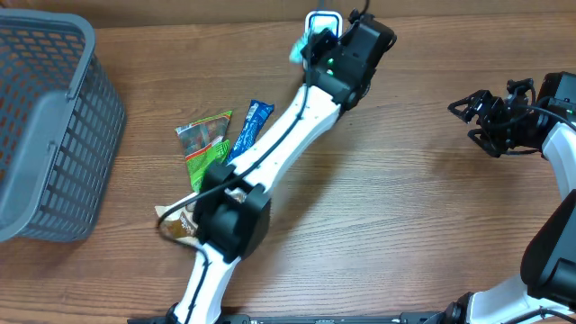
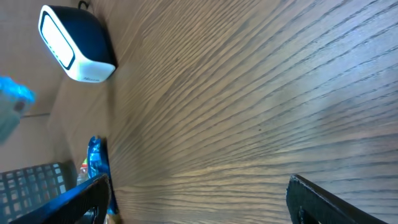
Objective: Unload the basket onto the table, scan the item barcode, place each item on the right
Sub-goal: 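Move the packet right and hand it to the right gripper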
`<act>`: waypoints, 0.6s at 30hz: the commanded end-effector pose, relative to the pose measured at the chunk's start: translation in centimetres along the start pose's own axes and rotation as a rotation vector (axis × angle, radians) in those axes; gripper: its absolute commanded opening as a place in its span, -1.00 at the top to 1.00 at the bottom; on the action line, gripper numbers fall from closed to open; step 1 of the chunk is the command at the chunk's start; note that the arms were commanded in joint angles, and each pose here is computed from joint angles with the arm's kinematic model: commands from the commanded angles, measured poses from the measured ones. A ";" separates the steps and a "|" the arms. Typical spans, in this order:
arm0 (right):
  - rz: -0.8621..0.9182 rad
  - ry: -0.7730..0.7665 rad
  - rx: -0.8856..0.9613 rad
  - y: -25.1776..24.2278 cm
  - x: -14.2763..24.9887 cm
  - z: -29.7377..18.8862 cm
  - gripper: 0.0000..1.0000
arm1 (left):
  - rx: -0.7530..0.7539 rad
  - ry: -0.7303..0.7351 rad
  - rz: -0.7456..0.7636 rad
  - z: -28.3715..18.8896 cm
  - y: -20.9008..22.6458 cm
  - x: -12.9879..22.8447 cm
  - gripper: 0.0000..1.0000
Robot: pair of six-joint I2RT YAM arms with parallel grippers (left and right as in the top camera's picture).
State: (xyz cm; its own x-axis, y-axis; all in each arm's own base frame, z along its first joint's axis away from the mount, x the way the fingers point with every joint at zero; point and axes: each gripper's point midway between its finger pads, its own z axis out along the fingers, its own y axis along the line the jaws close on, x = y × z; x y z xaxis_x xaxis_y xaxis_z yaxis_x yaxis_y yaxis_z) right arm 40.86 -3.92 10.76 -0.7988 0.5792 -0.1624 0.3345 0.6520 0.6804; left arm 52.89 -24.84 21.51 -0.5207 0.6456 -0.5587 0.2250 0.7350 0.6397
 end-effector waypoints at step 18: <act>-0.488 0.213 -0.305 12.5 8.3 4.1 -0.82 | 1.508 0.251 -0.396 -13.7 -9.9 4.4 0.91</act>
State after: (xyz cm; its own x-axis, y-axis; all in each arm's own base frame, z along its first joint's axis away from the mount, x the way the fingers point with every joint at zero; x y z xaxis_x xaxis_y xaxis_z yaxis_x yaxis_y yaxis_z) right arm 40.45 7.59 11.89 -0.9356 0.2518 -0.2474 -0.0027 0.6958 0.7182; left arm 39.45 -29.07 20.55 -0.8427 0.3756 -0.3857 0.5343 0.6715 -0.5134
